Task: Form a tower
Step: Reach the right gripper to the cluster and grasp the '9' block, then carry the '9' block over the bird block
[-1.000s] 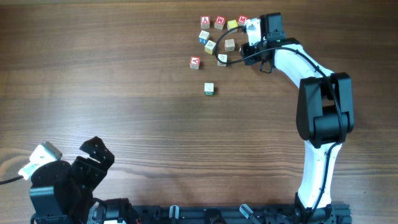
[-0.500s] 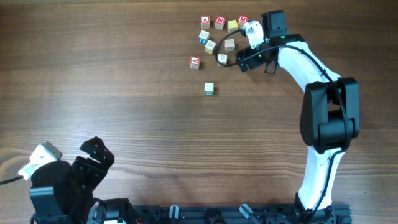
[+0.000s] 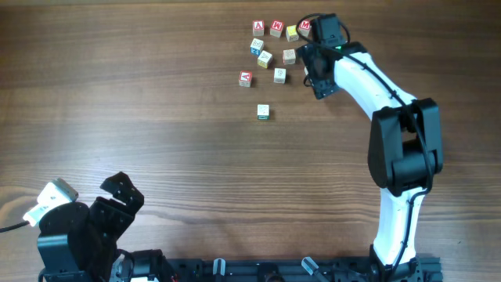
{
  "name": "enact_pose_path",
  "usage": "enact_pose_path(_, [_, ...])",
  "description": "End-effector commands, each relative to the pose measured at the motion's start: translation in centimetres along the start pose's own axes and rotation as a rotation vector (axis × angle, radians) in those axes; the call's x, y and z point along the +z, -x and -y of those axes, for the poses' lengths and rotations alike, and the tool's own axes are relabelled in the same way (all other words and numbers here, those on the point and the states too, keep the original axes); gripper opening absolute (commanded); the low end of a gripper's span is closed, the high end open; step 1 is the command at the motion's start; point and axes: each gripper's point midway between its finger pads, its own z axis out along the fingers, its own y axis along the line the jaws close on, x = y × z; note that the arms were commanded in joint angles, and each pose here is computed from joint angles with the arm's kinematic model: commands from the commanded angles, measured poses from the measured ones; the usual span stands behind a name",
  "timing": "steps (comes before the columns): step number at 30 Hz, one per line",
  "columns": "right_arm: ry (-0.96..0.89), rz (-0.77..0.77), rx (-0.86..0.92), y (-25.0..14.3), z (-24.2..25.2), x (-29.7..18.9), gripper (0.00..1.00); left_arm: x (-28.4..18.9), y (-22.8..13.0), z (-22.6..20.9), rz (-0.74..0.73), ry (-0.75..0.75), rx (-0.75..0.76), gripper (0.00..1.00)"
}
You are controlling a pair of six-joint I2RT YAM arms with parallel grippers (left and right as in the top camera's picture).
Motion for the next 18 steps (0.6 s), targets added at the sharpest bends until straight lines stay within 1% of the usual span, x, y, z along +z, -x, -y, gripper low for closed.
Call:
enact_pose_path(1, [0.046, 0.111, 0.128, 2.5, -1.4, -1.4, 0.9, -0.1, -0.1, 0.2, -0.004, -0.013, 0.0, 1.0])
enact_pose_path(4, [0.062, 0.1, 0.143, 2.3, -1.7, -0.2, 0.85, -0.1, -0.1, 0.2, -0.004, -0.013, 0.0, 1.0])
enact_pose_path(7, [0.077, -0.005, 0.136, 0.2, -1.8, 1.9, 0.82, -0.1, -0.1, 0.2, -0.004, -0.013, 0.0, 1.0])
enact_pose_path(9, [0.058, -0.031, 0.133, -0.4, -1.2, 3.1, 0.81, -0.1, -0.1, 0.2, -0.004, -0.013, 0.0, 1.0])
enact_pose_path(11, [0.017, -0.043, 0.131, -0.8, -0.1, 3.7, 0.74, -0.1, -0.1, 0.2, -0.004, -0.013, 0.0, 1.0])
enact_pose_path(12, [0.005, -0.044, 0.129, -0.9, 0.3, 3.9, 0.68, -0.1, -0.1, 0.2, -0.004, -0.013, 0.0, 1.0])
enact_pose_path(13, [0.002, -0.044, 0.122, -0.9, 0.4, 3.9, 0.6, -0.1, -0.1, 0.2, -0.004, -0.013, 0.0, 1.0])
enact_pose_path(14, [-0.001, -0.036, 0.113, -0.7, 0.4, 4.0, 0.54, -0.1, -0.1, 0.2, -0.004, -0.013, 0.0, 1.0])
enact_pose_path(15, [0.014, -0.022, 0.034, -0.4, 0.1, 4.0, 0.44, -0.1, -0.1, 0.2, -0.004, -0.013, 0.0, 1.0])
enact_pose_path(17, [0.018, -0.015, -0.127, -0.1, 0.1, 3.9, 0.37, -0.1, -0.1, 0.2, -0.004, -0.013, 0.0, 1.0])
enact_pose_path(18, [0.023, -0.008, -0.237, 0.2, -0.1, 3.7, 0.3, -0.1, -0.1, 0.2, -0.004, -0.013, 0.0, 1.0])
